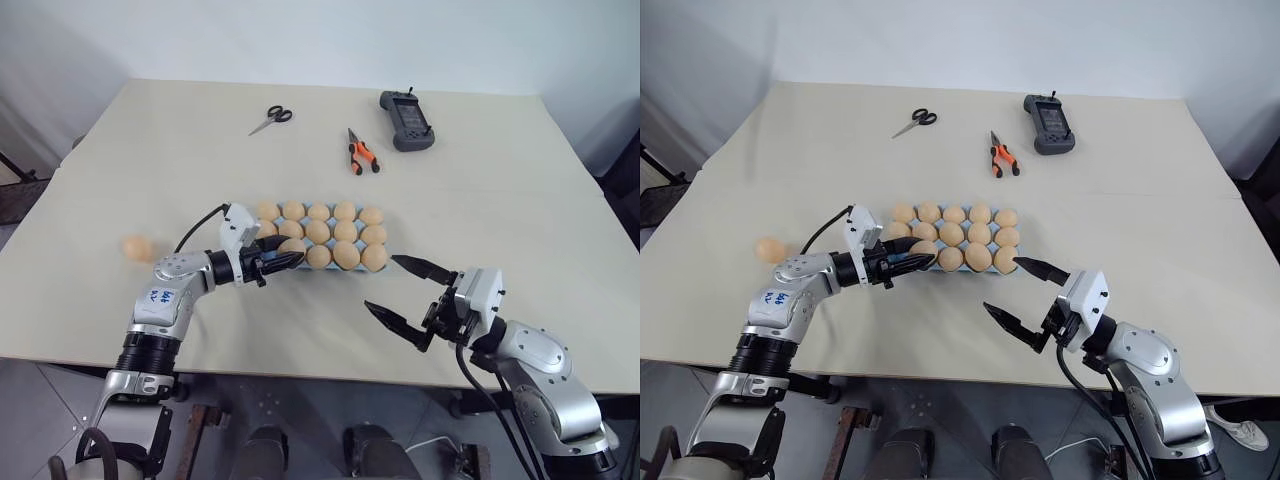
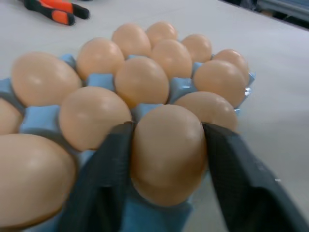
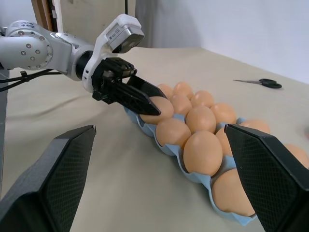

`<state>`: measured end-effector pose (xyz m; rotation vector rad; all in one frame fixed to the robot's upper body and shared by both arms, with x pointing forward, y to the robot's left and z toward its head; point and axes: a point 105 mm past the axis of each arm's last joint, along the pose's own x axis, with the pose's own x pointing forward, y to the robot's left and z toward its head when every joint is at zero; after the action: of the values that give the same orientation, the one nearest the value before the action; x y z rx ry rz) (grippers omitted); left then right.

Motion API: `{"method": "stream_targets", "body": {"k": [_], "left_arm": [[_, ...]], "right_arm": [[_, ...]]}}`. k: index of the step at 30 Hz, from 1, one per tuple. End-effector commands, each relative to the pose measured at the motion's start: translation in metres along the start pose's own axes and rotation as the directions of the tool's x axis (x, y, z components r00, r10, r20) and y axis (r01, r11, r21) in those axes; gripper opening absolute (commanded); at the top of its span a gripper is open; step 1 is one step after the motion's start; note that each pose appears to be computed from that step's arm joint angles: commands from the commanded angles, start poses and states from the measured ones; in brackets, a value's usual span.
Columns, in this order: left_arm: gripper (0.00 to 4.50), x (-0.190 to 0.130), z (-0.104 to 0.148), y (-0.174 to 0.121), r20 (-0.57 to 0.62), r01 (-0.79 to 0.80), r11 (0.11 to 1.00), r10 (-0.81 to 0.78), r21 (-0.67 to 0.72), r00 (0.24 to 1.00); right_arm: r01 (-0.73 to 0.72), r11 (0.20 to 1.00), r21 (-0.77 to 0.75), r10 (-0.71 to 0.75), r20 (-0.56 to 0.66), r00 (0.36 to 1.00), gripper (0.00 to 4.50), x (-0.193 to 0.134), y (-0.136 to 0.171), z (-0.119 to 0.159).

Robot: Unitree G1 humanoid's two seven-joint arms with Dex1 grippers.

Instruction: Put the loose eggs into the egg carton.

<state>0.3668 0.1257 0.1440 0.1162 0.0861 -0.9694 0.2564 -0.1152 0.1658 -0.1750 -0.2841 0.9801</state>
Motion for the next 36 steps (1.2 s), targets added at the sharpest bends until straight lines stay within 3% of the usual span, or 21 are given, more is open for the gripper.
{"method": "stream_targets", "body": {"k": [1,2,7,10,13,19,24,28,30,33,36], "left_arm": [[3.56,-0.021,0.020,0.013,0.069,-0.068,0.996,0.064,0.056,0.996],[3.87,-0.029,0.023,0.015,0.081,-0.078,0.994,0.072,0.072,0.994],[3.87,-0.078,0.030,0.005,0.093,-0.016,0.979,-0.003,0.203,0.996],[4.43,-0.105,0.025,0.002,0.045,-0.004,0.957,-0.009,0.291,0.999],[4.47,-0.128,0.019,-0.004,0.031,-0.007,0.945,-0.003,0.328,1.000],[4.47,-0.176,-0.012,-0.009,-0.035,-0.108,0.956,0.122,0.273,0.992],[4.47,-0.194,-0.018,-0.002,0.011,-0.273,0.925,0.280,0.265,0.960],[4.47,-0.201,-0.017,0.005,0.071,-0.416,0.885,0.411,0.210,0.909],[4.47,-0.210,-0.021,0.012,0.094,-0.536,0.830,0.527,0.153,0.844],[4.47,-0.214,-0.031,0.008,0.077,-0.579,0.806,0.574,0.120,0.815],[4.47,-0.234,-0.035,0.019,0.106,-0.728,0.684,0.723,0.030,0.683]], "right_arm": [[0.004,0.999,-0.036,-0.003,0.028,1.000,4.50,-0.002,-0.001,0.012],[0.002,0.999,-0.035,-0.001,0.024,1.000,4.50,-0.004,-0.001,0.011],[-0.031,0.999,-0.043,0.029,-0.028,0.999,4.50,-0.016,-0.004,0.008],[-0.052,0.997,-0.051,0.049,-0.065,0.997,4.50,-0.025,-0.007,0.007],[-0.059,0.997,-0.056,0.055,-0.084,0.995,4.50,-0.031,-0.012,0.008],[-0.084,0.995,-0.056,0.077,-0.112,0.991,4.50,-0.036,-0.011,0.005],[-0.092,0.995,-0.043,0.087,-0.111,0.990,4.50,-0.036,-0.005,0.003],[-0.091,0.995,-0.042,0.085,-0.115,0.990,4.50,-0.038,-0.005,0.001],[-0.089,0.995,-0.044,0.083,-0.115,0.990,4.50,-0.038,-0.006,0.001],[-0.084,0.996,-0.044,0.078,-0.111,0.991,4.50,-0.038,-0.007,0.001],[-0.085,0.995,-0.046,0.079,-0.111,0.991,4.50,-0.038,-0.008,0.001]]}}
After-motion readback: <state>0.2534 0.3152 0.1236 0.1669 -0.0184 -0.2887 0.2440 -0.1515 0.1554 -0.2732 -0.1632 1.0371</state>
